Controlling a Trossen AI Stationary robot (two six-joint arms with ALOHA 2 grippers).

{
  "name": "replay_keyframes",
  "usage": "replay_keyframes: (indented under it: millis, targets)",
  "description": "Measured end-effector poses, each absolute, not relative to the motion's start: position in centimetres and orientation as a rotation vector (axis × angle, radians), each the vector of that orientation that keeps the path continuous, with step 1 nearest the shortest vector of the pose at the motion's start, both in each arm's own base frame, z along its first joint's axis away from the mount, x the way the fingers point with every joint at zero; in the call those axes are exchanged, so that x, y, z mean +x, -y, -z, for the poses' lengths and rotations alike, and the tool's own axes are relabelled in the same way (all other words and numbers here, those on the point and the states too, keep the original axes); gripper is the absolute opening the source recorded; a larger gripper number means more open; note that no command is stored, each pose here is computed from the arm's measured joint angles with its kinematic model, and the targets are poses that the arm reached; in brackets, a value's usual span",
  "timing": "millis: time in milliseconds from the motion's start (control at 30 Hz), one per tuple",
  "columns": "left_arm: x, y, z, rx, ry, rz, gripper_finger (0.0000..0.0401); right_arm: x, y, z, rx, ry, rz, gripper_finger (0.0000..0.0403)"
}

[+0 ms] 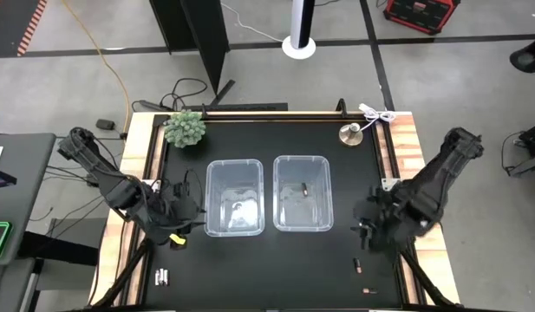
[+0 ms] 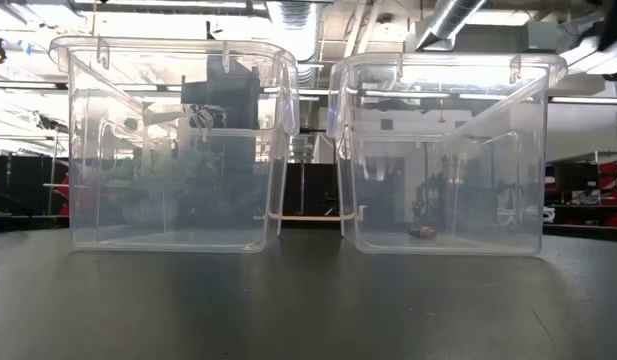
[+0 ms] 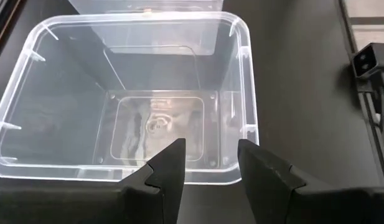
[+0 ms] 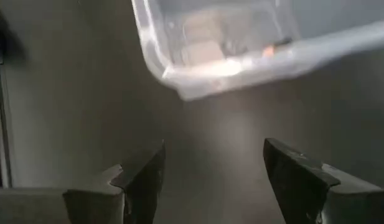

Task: Sort batteries
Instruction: Put the top brown battery into the right transparent bin

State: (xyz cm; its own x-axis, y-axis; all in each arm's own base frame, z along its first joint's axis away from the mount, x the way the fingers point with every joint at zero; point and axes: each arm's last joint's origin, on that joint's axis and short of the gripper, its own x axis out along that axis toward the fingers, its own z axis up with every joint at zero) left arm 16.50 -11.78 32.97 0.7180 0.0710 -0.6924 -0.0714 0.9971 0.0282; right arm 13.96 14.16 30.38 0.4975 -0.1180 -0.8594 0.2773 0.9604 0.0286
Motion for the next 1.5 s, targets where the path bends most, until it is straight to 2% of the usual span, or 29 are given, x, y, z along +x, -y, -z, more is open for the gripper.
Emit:
replay_keyframes:
  millis: [333, 600, 800, 1333, 1500]
  targets:
    - [16.9, 12.2, -32.5, -0.007, -0.789, -0.082, 0.0144, 12.3, -22.2, -24.3, 0.385, -1.179, 0.432, 0.0281]
    - [16.9, 12.2, -32.5, -0.007, -0.788, -0.082, 0.0144, 13.0, -25.4, -19.8, 0.52, -1.225, 0.595, 0.0281]
    - [16.9, 12.2, -32.5, -0.008, -0.788, -0.082, 0.0144, 13.9, -25.8, -17.6, 0.575, -1.257, 0.743, 0.0281]
    - [16.9, 12.2, -32.5, -0.007, -0.787, -0.081, 0.0144, 14.4, -24.8, -14.2, 0.689, -1.236, 0.779, 0.028]
    - [16.9, 12.2, -32.5, -0.008, -0.788, -0.081, 0.0144, 14.9, -24.3, -13.8, 0.668, -1.269, 0.763, 0.0241]
